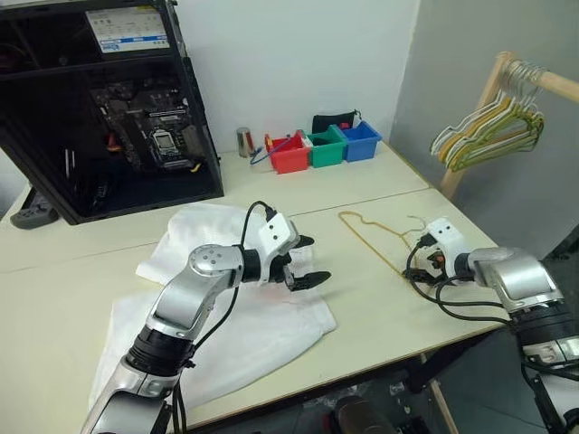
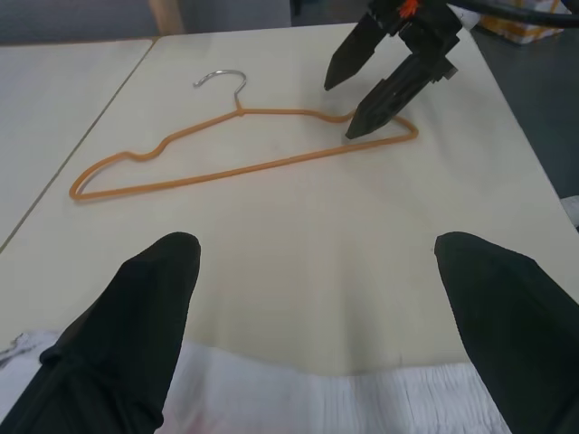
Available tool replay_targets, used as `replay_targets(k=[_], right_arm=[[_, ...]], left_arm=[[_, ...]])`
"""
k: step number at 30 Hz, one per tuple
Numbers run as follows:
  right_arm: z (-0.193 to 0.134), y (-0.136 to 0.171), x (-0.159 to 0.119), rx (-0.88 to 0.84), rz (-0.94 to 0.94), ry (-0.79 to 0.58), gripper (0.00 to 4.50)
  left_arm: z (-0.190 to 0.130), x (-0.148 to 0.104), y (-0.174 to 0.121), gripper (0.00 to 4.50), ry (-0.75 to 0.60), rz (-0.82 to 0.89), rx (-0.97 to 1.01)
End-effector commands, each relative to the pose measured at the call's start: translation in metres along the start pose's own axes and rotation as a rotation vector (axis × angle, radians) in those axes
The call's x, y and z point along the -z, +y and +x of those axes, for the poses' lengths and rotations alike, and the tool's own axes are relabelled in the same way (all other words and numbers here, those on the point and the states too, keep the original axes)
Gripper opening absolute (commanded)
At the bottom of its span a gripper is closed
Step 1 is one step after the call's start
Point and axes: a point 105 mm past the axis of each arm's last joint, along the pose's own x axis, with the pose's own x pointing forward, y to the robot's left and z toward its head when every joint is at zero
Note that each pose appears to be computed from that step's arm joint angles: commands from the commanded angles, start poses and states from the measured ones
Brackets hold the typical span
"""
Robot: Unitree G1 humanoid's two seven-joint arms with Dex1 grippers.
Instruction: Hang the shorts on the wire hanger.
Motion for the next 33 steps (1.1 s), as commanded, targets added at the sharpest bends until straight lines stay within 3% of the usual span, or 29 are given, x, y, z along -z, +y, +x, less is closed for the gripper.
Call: replay_targets(k=[1,9,16,26,30,33], right_arm=[[0.001,-0.011,-0.004,0.032,-0.009,-0.011,4.5],[0.005,-0.017,0.006,0.032,0.044,0.008,4.5],[0.008,-0.008,0.012,-0.009,0.137,0.024,3.04],[-0.003,0.008,0.044,-0.029,0.204,0.087,0.75],[-0.002,-0.001,0.036,0.011,0.209,0.062,0.05],[-0.005,-0.015,0.022,0.058,0.184,0.032,0.01]], left_arm=[[-0.01,-0.016,0.002,4.45,-0.04,0.037,-0.033],[-0.014,-0.015,0.001,4.45,-0.027,0.038,-0.054],[-0.017,-0.016,0.006,4.5,-0.013,0.06,-0.064],[-0.024,-0.011,0.007,4.5,0.007,0.067,-0.076],[-0.021,-0.014,0.01,4.5,0.0,0.081,-0.077],[-0.021,-0.016,0.014,4.5,-0.001,0.095,-0.087]])
